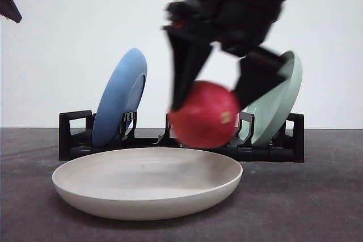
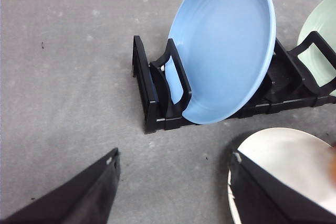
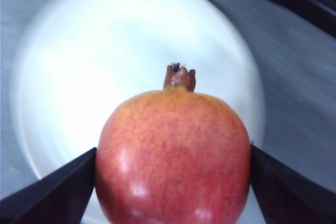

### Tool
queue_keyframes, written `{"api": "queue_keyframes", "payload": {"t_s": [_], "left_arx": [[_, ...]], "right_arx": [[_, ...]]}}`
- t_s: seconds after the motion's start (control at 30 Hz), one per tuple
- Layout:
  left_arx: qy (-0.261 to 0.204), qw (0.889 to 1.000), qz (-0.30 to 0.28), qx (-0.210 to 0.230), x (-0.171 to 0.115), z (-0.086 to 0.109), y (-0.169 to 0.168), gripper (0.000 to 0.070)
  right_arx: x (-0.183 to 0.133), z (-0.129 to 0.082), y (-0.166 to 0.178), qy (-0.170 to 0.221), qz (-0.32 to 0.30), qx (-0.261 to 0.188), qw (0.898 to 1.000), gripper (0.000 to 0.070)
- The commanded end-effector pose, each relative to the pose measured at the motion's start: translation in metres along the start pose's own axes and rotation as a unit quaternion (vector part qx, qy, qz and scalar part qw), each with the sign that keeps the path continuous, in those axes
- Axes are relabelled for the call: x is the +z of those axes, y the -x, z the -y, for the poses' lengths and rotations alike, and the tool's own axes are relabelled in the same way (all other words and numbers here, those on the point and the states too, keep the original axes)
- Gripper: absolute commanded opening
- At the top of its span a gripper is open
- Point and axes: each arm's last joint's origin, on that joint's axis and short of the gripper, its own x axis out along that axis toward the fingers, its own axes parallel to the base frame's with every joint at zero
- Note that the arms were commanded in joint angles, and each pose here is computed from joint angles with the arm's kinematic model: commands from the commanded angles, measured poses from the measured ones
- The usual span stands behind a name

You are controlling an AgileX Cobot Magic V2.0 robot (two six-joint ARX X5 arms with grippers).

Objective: Place pomegranate in white plate

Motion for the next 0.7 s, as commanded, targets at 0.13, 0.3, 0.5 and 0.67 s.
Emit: {"api": "queue_keyframes", "payload": {"t_s": [0.13,0.3,0.5,0.67], "left_arx": [[0.001,1.0,0.007,0.002,0.003,0.0,0.0,0.0393],[0.001,1.0,0.006,0.002,0.003,0.0,0.0,0.0393],[0.001,1.0,0.007,0.002,0.003,0.0,0.0,0.0393],[0.001,1.0,0.007,0.002,0.003,0.0,0.0,0.0393]], "right_arx": [[0.007,-0.018,-0.031,0.036,0.008,0.019,0.999,0.049],[0.007,-0.023,-0.048,0.045,0.008,0.024,0.999,0.049],[0.006,-0.025,-0.053,0.046,0.002,0.023,0.999,0.0524],[0.006,-0.025,-0.053,0.044,0.0,0.026,0.999,0.0649]]}}
